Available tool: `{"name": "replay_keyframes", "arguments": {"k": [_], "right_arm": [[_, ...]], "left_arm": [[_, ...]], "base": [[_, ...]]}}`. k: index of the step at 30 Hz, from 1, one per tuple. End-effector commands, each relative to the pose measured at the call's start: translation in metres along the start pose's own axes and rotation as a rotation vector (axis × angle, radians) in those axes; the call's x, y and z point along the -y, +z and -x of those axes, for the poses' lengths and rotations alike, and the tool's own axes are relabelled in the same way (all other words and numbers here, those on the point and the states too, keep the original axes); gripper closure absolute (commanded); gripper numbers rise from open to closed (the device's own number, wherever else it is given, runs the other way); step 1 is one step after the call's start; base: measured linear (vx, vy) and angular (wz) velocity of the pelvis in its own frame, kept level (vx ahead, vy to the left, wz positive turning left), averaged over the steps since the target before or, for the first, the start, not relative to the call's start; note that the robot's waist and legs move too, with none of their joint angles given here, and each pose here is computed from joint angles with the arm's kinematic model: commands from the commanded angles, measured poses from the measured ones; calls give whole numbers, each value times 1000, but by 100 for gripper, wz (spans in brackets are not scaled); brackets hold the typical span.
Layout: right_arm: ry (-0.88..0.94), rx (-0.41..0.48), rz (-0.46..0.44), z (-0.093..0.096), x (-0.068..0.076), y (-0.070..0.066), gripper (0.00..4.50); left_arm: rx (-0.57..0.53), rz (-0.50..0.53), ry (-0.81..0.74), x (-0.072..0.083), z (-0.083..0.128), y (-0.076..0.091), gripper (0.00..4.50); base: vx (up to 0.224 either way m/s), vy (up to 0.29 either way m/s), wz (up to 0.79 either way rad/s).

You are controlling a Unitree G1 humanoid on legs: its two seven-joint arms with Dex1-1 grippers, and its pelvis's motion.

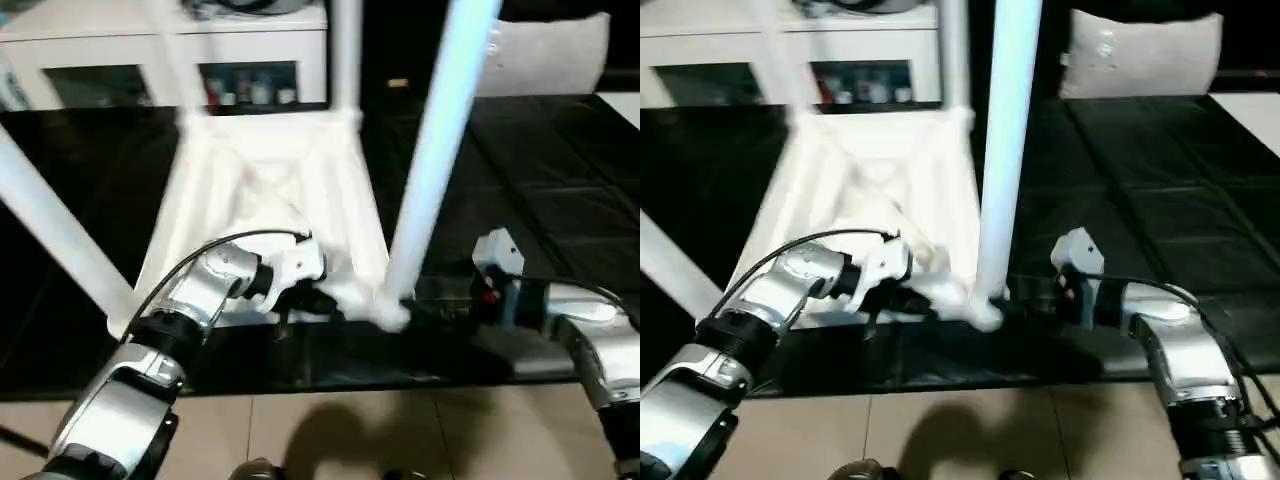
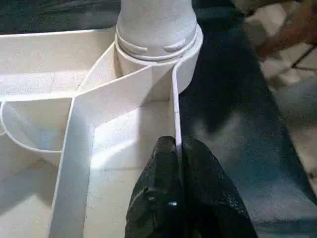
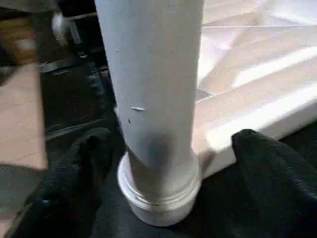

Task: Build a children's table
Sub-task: Rotate leg to tighten

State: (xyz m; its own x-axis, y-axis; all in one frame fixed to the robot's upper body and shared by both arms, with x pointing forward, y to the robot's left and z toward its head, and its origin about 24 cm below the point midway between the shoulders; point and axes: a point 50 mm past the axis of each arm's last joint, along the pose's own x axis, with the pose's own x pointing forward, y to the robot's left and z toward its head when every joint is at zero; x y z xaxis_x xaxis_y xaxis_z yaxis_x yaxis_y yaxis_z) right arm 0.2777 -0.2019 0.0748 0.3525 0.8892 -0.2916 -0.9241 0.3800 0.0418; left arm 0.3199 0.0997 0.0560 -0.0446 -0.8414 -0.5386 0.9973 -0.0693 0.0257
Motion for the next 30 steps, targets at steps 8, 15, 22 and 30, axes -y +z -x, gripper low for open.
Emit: {"name": "replay_keyframes", "arguments": {"k": [8,15,22,30], "right_arm": [[181,-6,-41,-3,-4,4,138],[213,-9,-53,-6,-3,4,186],[256,-12,-76,-8,-5,2,245],[216,32,-142,-16,-18,1,254]], "left_arm": [[28,-129,-111,5,-7,21,450],[21,-133,-117,5,-7,20,450],[17,-124,-123,6,-7,18,450],[54,-27,-10,-4,-13,26,450]], "base": [[0,0,0],[0,0,0],[0,0,0],[0,0,0]]}}
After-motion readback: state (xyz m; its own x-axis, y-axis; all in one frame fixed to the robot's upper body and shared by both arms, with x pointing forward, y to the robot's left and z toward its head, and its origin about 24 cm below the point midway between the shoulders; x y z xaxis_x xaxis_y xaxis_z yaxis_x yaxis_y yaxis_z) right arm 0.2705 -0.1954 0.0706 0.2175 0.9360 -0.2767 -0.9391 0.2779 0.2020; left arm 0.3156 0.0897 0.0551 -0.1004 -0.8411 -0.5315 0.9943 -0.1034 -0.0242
